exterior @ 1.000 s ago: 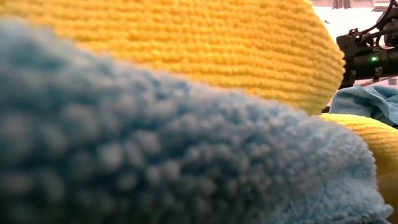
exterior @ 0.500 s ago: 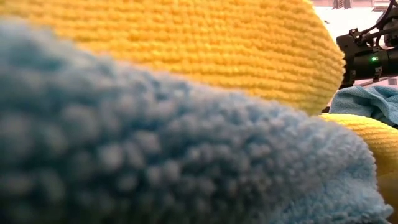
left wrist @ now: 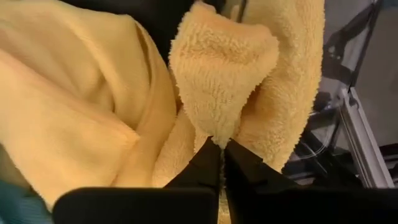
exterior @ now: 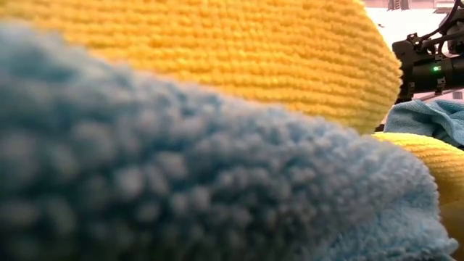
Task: Sort microfiber towel by color & place in baskets
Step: Put the yellow towel into the left transparent bin
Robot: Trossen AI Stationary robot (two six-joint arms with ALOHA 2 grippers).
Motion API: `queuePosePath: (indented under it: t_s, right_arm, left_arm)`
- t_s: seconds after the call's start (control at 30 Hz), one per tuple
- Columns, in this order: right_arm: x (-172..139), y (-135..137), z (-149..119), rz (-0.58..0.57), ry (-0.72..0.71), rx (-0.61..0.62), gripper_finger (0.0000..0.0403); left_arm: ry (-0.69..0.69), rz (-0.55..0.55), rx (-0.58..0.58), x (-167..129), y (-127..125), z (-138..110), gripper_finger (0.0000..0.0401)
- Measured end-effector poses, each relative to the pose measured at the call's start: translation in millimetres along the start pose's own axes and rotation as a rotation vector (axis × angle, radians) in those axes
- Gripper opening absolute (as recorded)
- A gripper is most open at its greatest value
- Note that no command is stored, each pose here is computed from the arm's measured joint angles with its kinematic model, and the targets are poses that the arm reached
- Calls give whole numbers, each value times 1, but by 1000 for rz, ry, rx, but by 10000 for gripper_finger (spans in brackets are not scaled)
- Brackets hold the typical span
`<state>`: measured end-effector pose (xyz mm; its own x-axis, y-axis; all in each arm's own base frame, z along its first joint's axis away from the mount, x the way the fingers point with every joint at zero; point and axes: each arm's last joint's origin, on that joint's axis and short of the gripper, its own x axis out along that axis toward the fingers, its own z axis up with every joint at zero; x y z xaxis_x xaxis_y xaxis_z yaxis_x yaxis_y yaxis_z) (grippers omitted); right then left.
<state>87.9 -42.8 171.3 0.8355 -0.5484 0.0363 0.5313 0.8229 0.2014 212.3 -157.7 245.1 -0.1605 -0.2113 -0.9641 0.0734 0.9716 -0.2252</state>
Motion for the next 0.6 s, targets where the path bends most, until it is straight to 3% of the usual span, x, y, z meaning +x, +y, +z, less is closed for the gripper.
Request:
queuePosePath:
  t_s: [0.3, 0.6]
  right_arm:
    - [0, 0, 0, 0, 0, 0, 187]
    - [0, 0, 0, 0, 0, 0, 187]
  left_arm:
    - [-96, -2, 14, -32, -11, 4, 3]
    - [-217, -66, 10, -71, -39, -2, 2]
